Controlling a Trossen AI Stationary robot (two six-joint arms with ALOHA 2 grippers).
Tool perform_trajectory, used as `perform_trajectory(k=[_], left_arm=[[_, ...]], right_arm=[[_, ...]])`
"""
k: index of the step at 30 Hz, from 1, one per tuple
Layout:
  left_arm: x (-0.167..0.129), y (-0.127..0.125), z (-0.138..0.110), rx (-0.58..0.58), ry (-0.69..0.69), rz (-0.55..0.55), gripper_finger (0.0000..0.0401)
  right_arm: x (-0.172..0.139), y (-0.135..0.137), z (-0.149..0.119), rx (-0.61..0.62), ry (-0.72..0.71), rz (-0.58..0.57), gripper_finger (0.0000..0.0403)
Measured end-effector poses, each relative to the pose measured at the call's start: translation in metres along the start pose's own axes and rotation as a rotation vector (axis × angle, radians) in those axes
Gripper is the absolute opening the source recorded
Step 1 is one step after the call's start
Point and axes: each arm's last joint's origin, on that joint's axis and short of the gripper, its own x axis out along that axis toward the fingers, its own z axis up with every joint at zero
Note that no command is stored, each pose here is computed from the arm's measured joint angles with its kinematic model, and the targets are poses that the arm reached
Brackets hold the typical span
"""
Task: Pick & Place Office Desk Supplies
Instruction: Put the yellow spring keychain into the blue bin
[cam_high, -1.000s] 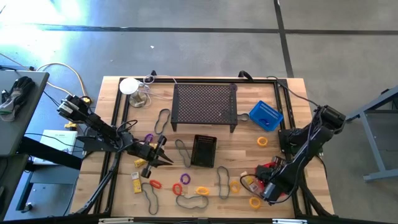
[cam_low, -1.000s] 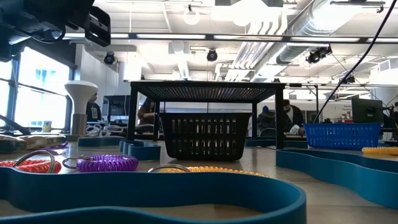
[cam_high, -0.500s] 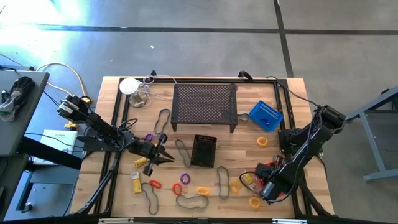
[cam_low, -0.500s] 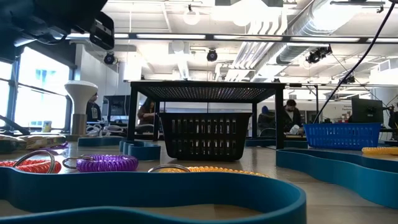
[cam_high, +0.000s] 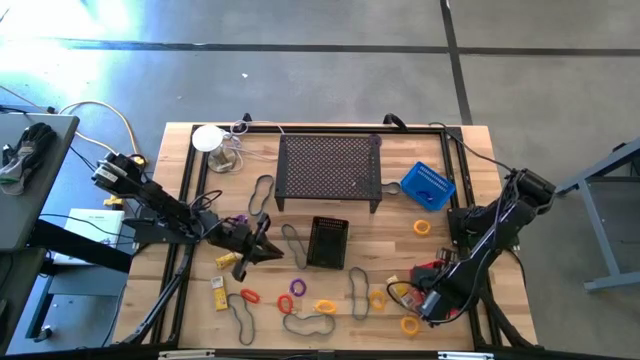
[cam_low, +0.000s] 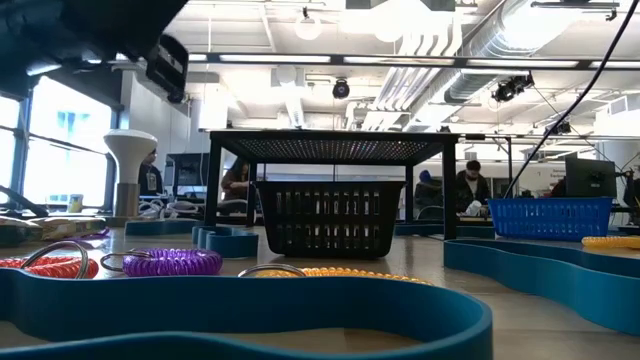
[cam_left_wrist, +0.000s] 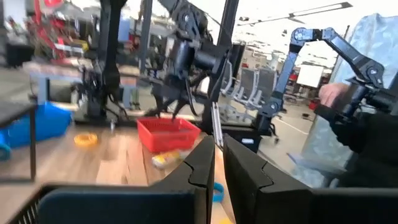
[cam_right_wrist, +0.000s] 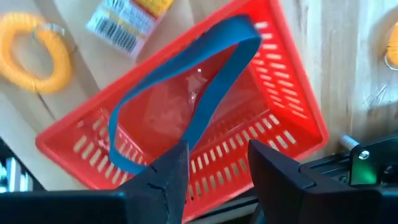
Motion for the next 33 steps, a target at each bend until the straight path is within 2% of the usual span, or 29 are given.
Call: perform_trajectory(k=[6,9,13,16,20,27,29,33], left_arm=[[0.014,-0.015,0.008,0.177,-0.016,0.074,0.0064],[0.015,-0.016,0.007,0.209,0.003,0.127,0.0093],[0.015,-0.015,0.007,0.210,0.007,0.132,0.0128],[0.015,-0.016,0.006,0.208,0.009,0.118,0.0141],[0.015,-0.016,0.006,0.126,0.004,0.116,0.0144],[0.015,-0.018,0.000,0.114,0.062,0.103,0.0145],[0.014,-0.020,-0.001,0.085,0.076,0.096,0.0145],[0.012,-0.026,-0.004,0.034,0.098,0.067,0.0145]], right_arm=[[-0.001,-0.007,0.013,0.028,0.022,0.010,0.0138],[-0.001,-0.010,0.019,0.053,0.055,0.029,0.0131],[-0.012,-0.012,0.023,0.021,0.059,0.027,0.0120],[-0.029,-0.012,0.027,0.027,-0.005,0.006,0.0112],[-0.054,-0.007,0.034,0.011,-0.154,0.023,0.0104],[-0.067,0.013,0.054,-0.157,-0.528,0.099,0.0110],[-0.064,0.018,0.059,-0.184,-0.558,0.112,0.0117],[-0.052,0.020,0.065,-0.157,-0.519,0.062,0.0140]])
